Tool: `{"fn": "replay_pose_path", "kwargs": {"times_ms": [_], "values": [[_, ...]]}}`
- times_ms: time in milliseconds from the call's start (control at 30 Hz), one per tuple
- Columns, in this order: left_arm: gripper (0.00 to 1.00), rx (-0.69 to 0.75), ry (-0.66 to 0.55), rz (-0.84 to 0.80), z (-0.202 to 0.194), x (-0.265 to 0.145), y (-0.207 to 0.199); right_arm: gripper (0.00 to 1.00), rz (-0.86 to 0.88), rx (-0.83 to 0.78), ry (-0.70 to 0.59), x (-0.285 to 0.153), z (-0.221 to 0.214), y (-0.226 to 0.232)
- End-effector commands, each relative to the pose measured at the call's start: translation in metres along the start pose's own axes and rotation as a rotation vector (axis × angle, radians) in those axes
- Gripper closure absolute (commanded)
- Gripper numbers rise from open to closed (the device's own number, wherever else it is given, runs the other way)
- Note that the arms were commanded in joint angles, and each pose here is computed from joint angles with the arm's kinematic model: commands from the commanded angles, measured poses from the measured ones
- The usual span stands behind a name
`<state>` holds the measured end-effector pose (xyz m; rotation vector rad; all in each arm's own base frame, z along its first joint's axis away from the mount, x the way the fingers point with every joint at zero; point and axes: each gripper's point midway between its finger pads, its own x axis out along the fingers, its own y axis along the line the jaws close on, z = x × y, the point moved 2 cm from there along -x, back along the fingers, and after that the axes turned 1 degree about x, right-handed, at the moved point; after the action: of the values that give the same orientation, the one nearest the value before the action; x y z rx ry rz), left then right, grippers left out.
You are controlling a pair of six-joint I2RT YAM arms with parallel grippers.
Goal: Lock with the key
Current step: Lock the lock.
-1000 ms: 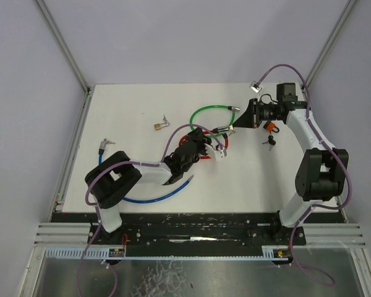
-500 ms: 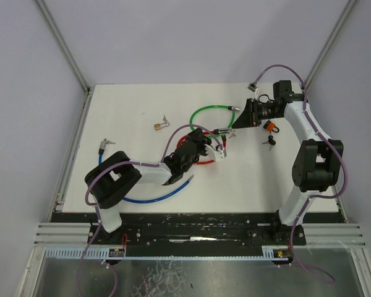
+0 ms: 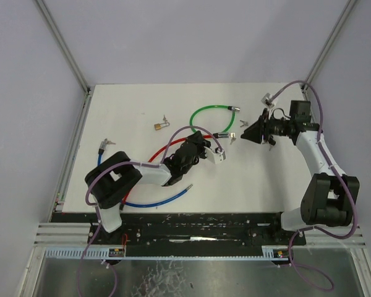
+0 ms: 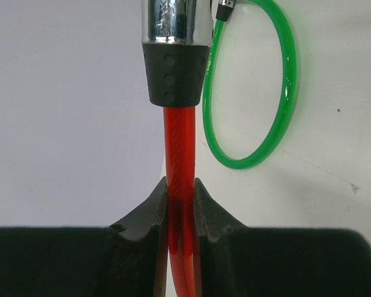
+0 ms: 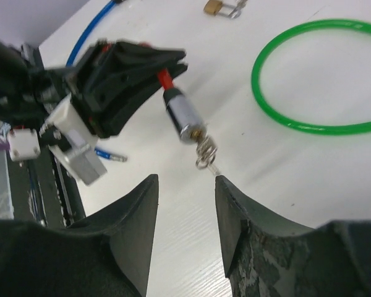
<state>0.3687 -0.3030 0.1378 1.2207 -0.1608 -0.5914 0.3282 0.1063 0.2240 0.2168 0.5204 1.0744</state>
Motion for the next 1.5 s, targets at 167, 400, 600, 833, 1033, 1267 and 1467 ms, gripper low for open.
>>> {"fn": "replay_pose_path", "kwargs": {"times_ms": [167, 400, 600, 833, 1033, 1267, 1467], "values": [[1.00, -0.296, -0.117, 0.030, 0.037, -0.015, 0.054, 0.52, 0.202, -0.420, -0.061, -0.003, -0.017, 0.036], [1.00, -0.521, -0.251, 0.067, 0.073, -0.052, 0.128, 0.54, 0.275, -0.585, -0.042, -0.021, 0.003, 0.069], [1.00, -0.752, -0.407, 0.173, 0.102, -0.078, 0.218, 0.50, 0.262, -0.687, -0.060, -0.024, 0.024, 0.078], [1.00, -1.051, -0.587, 0.150, 0.111, -0.093, 0.301, 0.45, 0.225, -0.859, -0.066, 0.005, 0.056, 0.100], [1.00, -1.270, -0.718, 0.074, 0.109, -0.105, 0.349, 0.30, 0.337, -1.097, -0.175, 0.008, 0.072, 0.129], [1.00, -1.502, -0.848, -0.055, 0.110, -0.119, 0.383, 0.24, 0.431, -1.339, 0.006, 0.044, 0.038, 0.143], [1.00, -1.664, -0.886, -0.161, 0.112, -0.115, 0.394, 0.20, 0.500, -1.640, 0.233, 0.078, -0.010, 0.146]]}}
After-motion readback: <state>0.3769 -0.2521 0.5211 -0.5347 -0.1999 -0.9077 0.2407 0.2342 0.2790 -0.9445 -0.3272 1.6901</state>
